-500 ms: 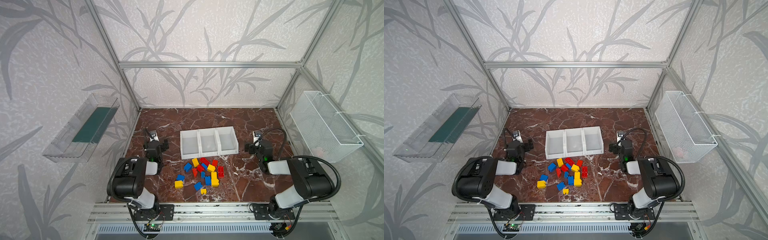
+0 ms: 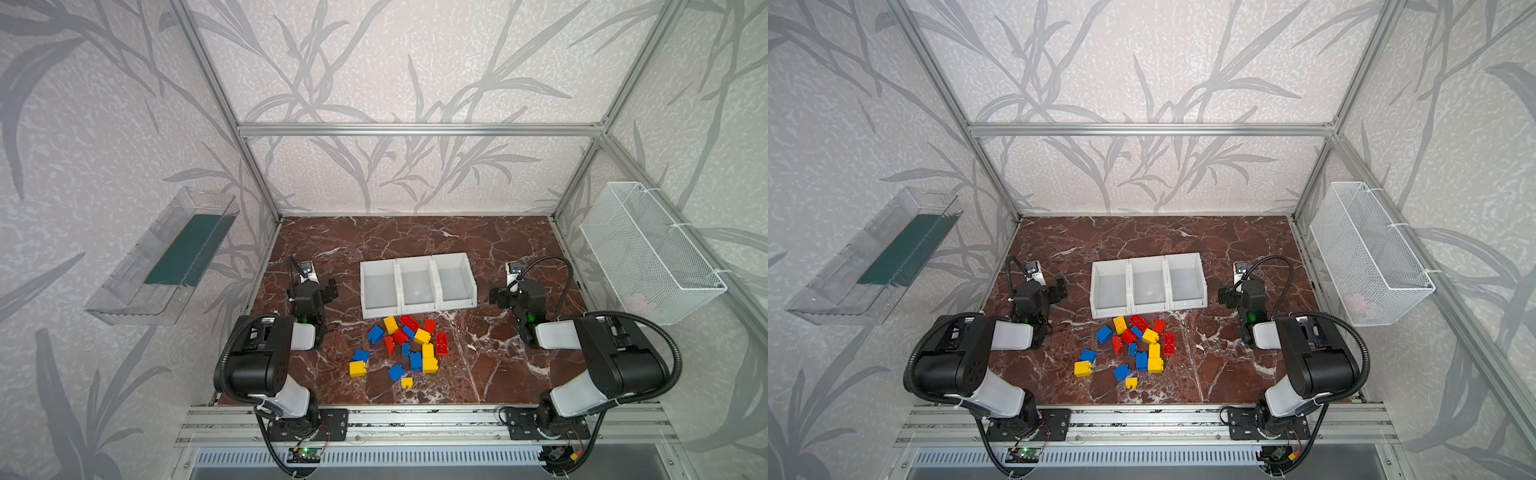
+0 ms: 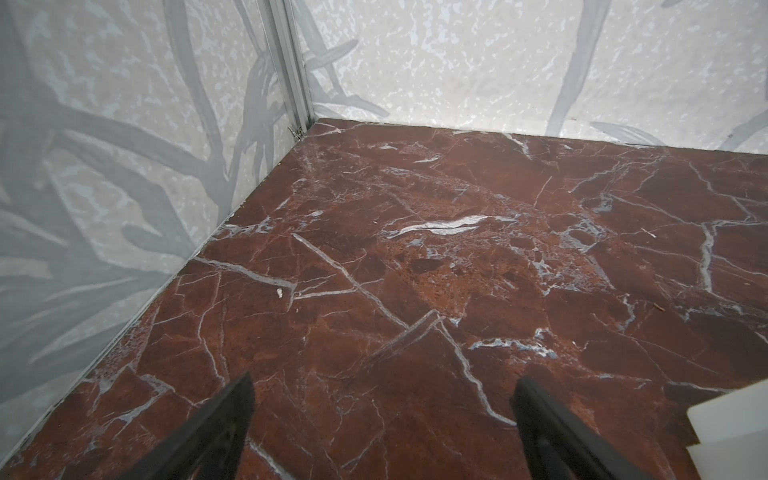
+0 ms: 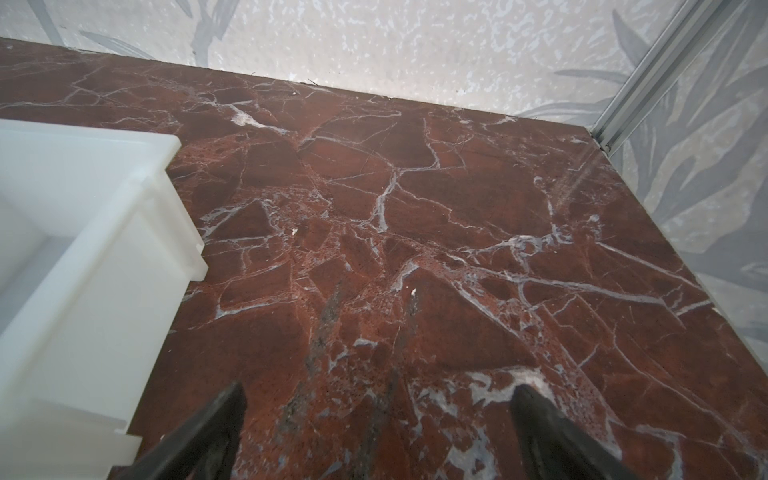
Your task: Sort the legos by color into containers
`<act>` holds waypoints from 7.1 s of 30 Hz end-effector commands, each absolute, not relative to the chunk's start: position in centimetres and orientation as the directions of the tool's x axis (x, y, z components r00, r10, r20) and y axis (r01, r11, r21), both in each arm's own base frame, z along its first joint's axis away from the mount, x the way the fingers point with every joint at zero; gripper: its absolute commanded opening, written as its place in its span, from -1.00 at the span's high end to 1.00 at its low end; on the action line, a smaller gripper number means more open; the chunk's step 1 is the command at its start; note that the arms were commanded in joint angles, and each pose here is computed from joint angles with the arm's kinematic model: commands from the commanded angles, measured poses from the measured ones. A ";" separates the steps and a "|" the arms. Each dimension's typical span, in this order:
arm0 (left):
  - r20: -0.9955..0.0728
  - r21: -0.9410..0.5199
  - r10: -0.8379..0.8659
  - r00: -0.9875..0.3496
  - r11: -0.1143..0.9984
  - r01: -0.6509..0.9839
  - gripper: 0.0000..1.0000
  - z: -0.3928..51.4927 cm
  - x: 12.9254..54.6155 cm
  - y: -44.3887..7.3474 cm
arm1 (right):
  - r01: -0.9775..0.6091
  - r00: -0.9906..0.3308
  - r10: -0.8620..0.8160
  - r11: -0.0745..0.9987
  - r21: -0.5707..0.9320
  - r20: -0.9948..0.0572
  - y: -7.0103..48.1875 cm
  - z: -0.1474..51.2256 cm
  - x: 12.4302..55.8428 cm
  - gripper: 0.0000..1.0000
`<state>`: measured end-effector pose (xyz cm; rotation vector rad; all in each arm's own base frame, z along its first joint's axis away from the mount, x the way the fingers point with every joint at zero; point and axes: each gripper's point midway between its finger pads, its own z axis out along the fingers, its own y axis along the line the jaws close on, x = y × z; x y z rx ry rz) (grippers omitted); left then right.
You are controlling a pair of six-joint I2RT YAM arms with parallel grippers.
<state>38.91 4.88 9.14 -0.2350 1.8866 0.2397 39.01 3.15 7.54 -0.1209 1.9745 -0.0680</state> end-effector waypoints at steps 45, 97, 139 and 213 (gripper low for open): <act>-0.770 -0.134 -0.140 -0.622 0.989 -0.057 -0.98 15.4 32.3 -4.7 | -0.281 -0.830 -0.197 0.956 0.086 -0.521 18.5 12.6 24.8 -0.75; -0.719 -0.171 -0.147 -0.679 0.985 -0.032 -0.98 11.3 30.9 -6.1 | -0.293 -0.944 -0.274 0.952 0.085 -0.185 26.3 1.1 21.3 0.43; -0.707 -0.228 -0.232 -0.668 0.969 -0.095 -0.98 11.2 28.8 -5.9 | -0.629 -0.697 -0.496 0.769 0.110 -0.518 43.8 13.8 34.6 -0.05; -0.538 -0.136 0.212 -0.816 0.933 0.332 0.38 6.2 24.4 -17.9 | -0.358 -0.821 -0.254 0.927 0.114 -0.511 26.1 14.9 24.8 0.03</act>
